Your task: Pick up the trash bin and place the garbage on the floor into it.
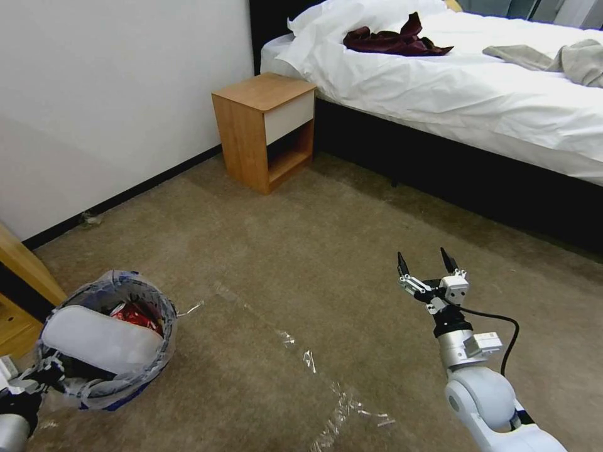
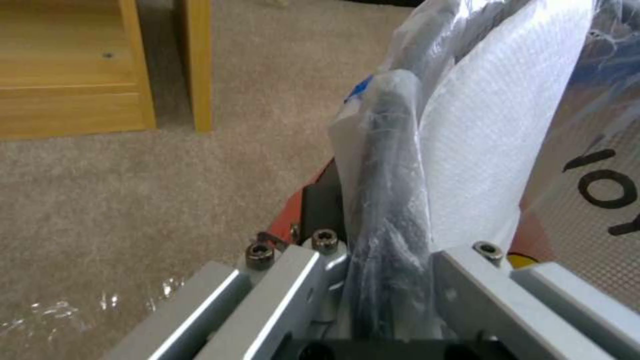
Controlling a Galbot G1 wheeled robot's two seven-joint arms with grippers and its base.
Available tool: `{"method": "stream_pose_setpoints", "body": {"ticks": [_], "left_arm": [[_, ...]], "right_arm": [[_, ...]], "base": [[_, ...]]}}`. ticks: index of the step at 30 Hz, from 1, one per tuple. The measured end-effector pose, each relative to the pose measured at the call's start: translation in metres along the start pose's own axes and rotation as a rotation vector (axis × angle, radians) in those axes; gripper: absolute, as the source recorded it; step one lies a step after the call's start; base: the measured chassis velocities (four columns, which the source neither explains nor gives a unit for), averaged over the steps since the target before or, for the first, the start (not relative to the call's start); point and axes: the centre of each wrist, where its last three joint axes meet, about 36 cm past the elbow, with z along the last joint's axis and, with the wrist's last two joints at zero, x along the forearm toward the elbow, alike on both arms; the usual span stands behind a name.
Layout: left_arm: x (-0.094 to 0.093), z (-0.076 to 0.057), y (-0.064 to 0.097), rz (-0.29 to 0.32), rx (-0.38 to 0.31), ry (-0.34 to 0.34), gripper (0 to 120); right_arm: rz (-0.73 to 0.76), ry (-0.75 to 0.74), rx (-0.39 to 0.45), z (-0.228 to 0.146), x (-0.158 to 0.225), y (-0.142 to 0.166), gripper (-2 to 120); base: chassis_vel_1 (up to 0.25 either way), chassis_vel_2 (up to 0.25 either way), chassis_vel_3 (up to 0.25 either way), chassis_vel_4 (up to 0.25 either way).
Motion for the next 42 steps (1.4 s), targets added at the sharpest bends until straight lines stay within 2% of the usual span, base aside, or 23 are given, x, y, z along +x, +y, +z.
{"method": "stream_pose_setpoints", "body": {"ticks": [5, 11, 19, 30, 42], "left_arm": [[0.002, -0.004, 0.001, 0.009, 0.001, 0.006, 1], [0.003, -0.011, 0.003, 0.039, -0.013, -0.027, 1], [0.003, -0.012, 0.003, 0.063, -0.065, -0.073, 1], [-0.001, -0.018, 0.0, 0.082, -0.075, -0.114, 1], [-0.003, -0.017, -0.002, 0.08, -0.078, -0.121, 1]], "right_arm": [[0.009, -0.002, -0.013, 0.0, -0.001, 0.001, 100], [0.045, 0.007, -0.002, -0.002, -0.005, -0.001, 100], [0.102, 0.002, 0.025, -0.005, -0.005, -0.013, 100], [0.141, 0.004, 0.058, -0.007, 0.002, -0.019, 100], [0.148, 0.007, 0.08, -0.009, 0.004, -0.017, 100]], "base": [[-0.004, 0.021, 0.011, -0.011], [0.0, 0.0, 0.0, 0.0], [0.0, 0.0, 0.0, 0.0], [0.0, 0.0, 0.0, 0.0], [0.0, 0.0, 0.0, 0.0]]}}
